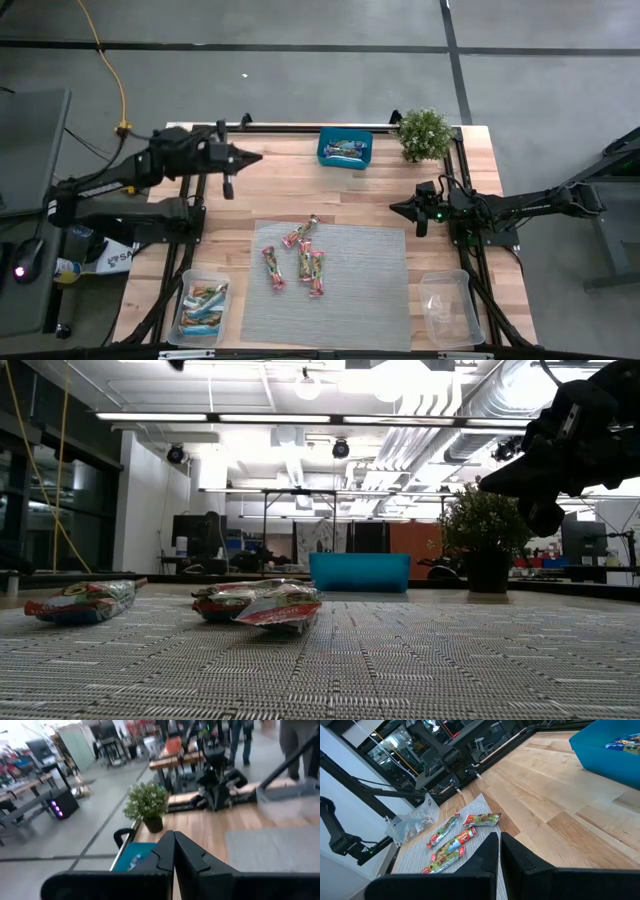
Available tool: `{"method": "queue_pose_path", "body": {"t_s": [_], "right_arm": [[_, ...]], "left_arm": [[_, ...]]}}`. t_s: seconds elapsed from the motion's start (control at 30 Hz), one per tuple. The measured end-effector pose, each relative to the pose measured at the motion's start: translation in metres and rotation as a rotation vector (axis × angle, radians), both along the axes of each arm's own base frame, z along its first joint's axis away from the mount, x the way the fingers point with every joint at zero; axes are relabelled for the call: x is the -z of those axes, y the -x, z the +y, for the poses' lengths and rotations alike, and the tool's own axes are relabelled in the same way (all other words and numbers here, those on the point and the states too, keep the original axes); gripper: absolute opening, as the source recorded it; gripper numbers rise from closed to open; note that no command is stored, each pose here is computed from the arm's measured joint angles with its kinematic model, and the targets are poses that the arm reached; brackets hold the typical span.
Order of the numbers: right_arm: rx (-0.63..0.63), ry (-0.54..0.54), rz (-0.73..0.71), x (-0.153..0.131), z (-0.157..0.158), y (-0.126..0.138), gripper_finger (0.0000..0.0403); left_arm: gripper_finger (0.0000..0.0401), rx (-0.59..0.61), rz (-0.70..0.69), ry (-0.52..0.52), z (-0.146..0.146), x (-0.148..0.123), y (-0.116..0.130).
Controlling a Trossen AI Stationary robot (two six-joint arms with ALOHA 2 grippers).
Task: Pick and place Granola Bars by type
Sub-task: Put the red granola bar into the right transparent bin
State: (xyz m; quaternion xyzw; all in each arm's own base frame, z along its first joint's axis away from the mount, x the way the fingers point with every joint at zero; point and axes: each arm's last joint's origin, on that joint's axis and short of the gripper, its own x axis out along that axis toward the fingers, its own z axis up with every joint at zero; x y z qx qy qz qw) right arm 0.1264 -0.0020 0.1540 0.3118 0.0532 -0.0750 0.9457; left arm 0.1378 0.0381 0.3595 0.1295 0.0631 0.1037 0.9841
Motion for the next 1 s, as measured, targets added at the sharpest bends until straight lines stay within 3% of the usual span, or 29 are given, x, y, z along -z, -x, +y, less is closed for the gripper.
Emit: {"method": "queue_pose_path", "body": {"t_s": [0.27, 0.67, 1.0], "right_arm": [[0.000, 0.000, 0.000, 0.000, 0.000, 0.000, 0.0000], [0.000, 0.000, 0.000, 0.000, 0.000, 0.000, 0.0000], [-0.001, 0.000, 0.000, 0.000, 0.000, 0.000, 0.0000]], "left_arm": [[0.0000, 0.068, -0.193, 0.075, -0.007, 0.057, 0.018], [0.0000, 0.145, -0.517, 0.109, -0.010, 0.115, 0.024], [0.0000, 0.159, -0.501, 0.194, -0.012, 0.140, 0.031]]}}
